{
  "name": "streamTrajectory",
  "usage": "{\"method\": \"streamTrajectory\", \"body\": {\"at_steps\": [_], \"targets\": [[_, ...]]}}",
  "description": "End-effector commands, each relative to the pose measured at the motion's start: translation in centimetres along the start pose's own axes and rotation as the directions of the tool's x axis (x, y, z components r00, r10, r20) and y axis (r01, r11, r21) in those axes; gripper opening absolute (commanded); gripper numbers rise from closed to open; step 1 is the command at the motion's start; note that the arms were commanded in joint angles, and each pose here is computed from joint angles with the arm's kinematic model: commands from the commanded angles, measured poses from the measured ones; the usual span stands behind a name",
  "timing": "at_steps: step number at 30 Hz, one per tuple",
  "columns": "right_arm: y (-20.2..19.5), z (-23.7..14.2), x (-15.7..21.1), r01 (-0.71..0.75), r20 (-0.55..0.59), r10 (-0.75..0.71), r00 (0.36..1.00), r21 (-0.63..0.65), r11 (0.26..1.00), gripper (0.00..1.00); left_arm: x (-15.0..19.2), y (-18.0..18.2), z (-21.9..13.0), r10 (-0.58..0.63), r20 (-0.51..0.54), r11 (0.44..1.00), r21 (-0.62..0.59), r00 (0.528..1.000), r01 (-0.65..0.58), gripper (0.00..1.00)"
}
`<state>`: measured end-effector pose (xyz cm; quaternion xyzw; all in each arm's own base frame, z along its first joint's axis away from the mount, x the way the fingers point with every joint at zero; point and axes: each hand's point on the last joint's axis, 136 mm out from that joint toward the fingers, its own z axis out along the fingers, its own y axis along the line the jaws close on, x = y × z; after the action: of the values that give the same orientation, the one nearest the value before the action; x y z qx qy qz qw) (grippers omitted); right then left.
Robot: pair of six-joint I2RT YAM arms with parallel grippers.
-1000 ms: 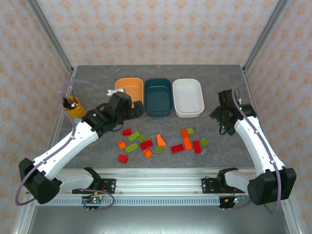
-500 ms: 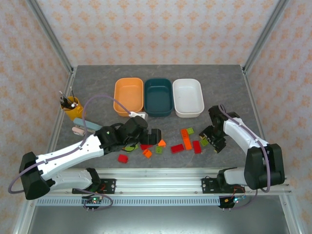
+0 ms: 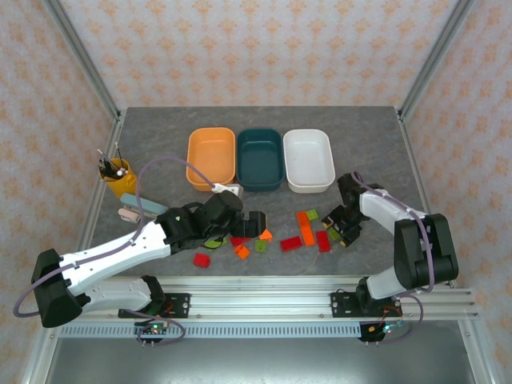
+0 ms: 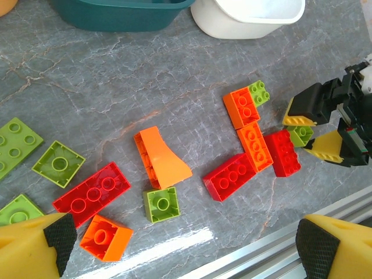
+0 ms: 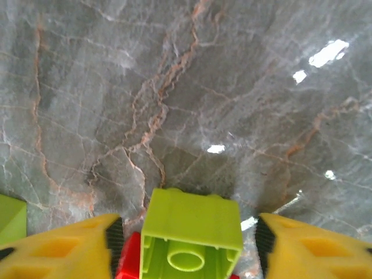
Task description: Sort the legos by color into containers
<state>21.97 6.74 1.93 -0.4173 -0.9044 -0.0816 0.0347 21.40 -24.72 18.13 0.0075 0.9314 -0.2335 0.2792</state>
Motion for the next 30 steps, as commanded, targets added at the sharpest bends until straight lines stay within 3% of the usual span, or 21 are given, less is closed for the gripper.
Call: {"method": "streamTrajectory", "body": {"at_steps": [1, 7, 14, 18, 25, 30], "targets": [[-0.3, 0.7, 0.0, -0.016, -0.002, 0.016, 1.000, 0.014, 1.000, 0.53, -0.3, -0.1, 0.0, -0.019, 0.018, 1.000, -0.002, 1.000, 0.019, 1.00], [0.5, -1.2, -0.9, 0.010, 0.065, -0.009, 0.998, -0.009, 1.000, 0.36, -0.7, -0.2, -0.2, -0.029, 0.032, 1.000, -0.002, 0.999, 0.029, 1.00], [7.2, -9.7, -2.7, 0.244, 0.278, -0.211, 0.937, -0.092, 0.965, 0.35, -4.8, 0.1, -2.3, -0.124, 0.115, 0.992, -0.016, 0.986, 0.126, 1.00], [12.4, -11.5, -3.8, 0.320, 0.312, -0.274, 0.910, -0.106, 0.941, 0.35, -8.2, 1.0, -2.9, -0.218, 0.160, 0.976, 0.012, 0.963, 0.219, 1.00], [20.3, -8.6, -7.5, 0.340, 0.278, -0.307, 0.910, -0.079, 0.937, 0.35, -11.9, 4.3, -2.7, -0.331, 0.202, 0.938, -0.037, 0.922, 0.345, 1.00], [23.2, -4.7, -9.5, 0.328, 0.216, -0.315, 0.924, -0.026, 0.944, 0.36, -11.5, 7.4, -2.0, -0.383, 0.171, 0.903, -0.136, 0.908, 0.407, 1.00]]}}
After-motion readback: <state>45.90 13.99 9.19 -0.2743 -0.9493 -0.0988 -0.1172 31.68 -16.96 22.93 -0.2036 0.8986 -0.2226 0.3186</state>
